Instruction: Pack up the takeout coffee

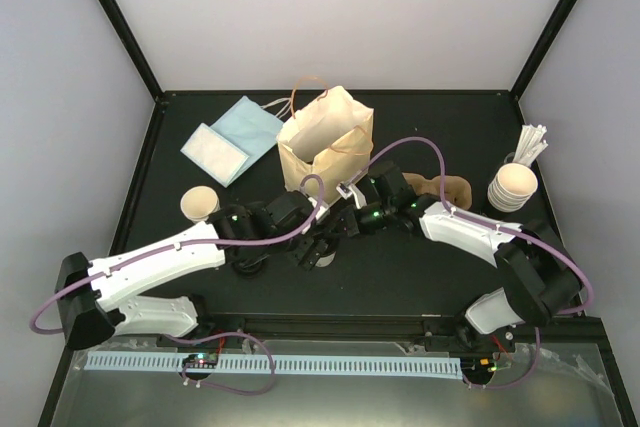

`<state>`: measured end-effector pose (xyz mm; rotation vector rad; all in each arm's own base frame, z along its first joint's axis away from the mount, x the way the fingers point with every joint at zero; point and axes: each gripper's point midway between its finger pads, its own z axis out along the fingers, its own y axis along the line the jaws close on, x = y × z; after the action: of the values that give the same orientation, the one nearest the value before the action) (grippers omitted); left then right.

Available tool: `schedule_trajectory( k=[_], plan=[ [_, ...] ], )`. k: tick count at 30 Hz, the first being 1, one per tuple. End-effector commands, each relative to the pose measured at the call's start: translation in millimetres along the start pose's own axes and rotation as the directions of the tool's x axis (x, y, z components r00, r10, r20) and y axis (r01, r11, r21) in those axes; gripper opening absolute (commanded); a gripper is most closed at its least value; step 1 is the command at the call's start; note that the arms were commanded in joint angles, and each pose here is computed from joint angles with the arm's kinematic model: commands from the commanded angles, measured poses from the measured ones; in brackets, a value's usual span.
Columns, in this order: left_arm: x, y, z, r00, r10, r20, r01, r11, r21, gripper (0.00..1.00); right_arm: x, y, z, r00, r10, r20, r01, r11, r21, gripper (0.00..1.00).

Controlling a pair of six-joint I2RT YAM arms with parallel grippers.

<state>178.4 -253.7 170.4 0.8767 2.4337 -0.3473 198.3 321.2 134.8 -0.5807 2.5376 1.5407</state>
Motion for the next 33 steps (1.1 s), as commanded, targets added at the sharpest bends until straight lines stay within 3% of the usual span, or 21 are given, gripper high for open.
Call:
schedule_trajectory(
  k=[1, 23, 33],
  plan=[
    [5, -1, 3, 1.0, -0.006, 0.018, 0.006, 1.0, 0.022, 0.99, 9, -15, 1, 0.999, 0.034, -0.023, -0.032, 0.997, 0.071, 0.01],
    [4, 3, 30, 1.0, 0.023, -0.014, -0.023, 1.0, 0.003, 0.97, 9, -12, 0, 0.999, 0.025, -0.025, -0.023, 0.998, 0.066, 0.01],
    [-4, -1, 42, 0.998, 0.057, -0.03, -0.057, 0.998, 0.001, 0.91, 8, -12, 0, 0.999, 0.025, -0.027, -0.023, 0.998, 0.065, 0.01]
  ],
)
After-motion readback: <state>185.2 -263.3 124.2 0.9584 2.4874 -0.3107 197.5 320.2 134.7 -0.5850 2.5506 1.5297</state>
